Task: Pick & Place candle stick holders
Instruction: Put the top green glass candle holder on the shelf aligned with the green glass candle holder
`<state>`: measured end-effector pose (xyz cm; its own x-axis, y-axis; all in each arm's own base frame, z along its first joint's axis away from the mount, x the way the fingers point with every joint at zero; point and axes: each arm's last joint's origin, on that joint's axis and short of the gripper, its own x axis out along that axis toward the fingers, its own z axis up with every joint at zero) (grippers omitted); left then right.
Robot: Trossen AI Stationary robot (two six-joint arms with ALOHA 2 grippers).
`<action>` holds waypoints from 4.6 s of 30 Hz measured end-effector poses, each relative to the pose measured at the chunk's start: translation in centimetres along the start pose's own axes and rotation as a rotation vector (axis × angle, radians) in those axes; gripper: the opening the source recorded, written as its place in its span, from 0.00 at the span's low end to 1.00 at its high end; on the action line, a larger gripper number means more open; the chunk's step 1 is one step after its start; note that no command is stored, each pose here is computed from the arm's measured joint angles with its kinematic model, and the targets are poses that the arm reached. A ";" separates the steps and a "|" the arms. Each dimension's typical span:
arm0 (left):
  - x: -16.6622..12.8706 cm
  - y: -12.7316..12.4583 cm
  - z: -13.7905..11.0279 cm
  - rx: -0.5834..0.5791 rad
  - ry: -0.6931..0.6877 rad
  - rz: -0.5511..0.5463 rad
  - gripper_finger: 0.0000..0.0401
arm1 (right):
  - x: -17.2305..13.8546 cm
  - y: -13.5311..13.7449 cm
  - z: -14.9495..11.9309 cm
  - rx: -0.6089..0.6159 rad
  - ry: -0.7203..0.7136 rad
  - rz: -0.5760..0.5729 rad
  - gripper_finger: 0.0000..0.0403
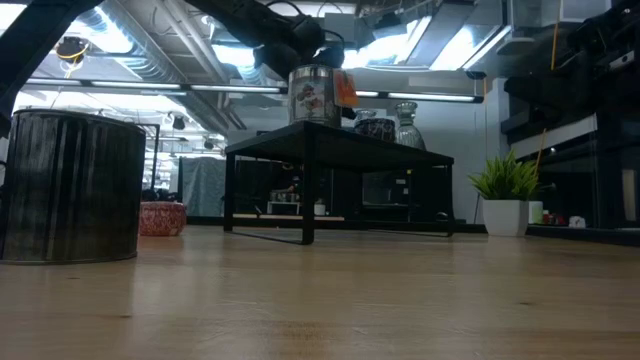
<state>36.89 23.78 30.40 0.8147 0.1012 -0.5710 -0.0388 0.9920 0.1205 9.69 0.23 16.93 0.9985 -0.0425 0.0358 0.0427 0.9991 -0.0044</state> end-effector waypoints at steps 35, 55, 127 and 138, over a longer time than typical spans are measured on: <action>-0.1 -0.3 -0.1 -0.003 -0.031 -0.120 0.00 | 0.0 0.0 0.0 0.000 0.000 0.000 0.00; 0.0 -0.4 0.1 0.039 -0.098 -0.202 0.00 | 0.0 0.0 0.0 0.000 0.000 0.000 0.00; -1.5 -3.0 1.7 -0.144 0.054 0.118 0.00 | 0.0 0.0 0.0 0.000 0.000 0.000 0.00; 0.9 -3.4 1.3 -0.194 0.039 0.092 0.00 | 0.0 0.0 0.0 0.000 0.000 0.000 0.00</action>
<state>38.50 20.35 30.57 0.7801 0.1909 -0.5958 -0.2255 0.9741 0.0169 9.69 0.23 16.94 0.9985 -0.0424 0.0359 0.0426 0.9991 -0.0044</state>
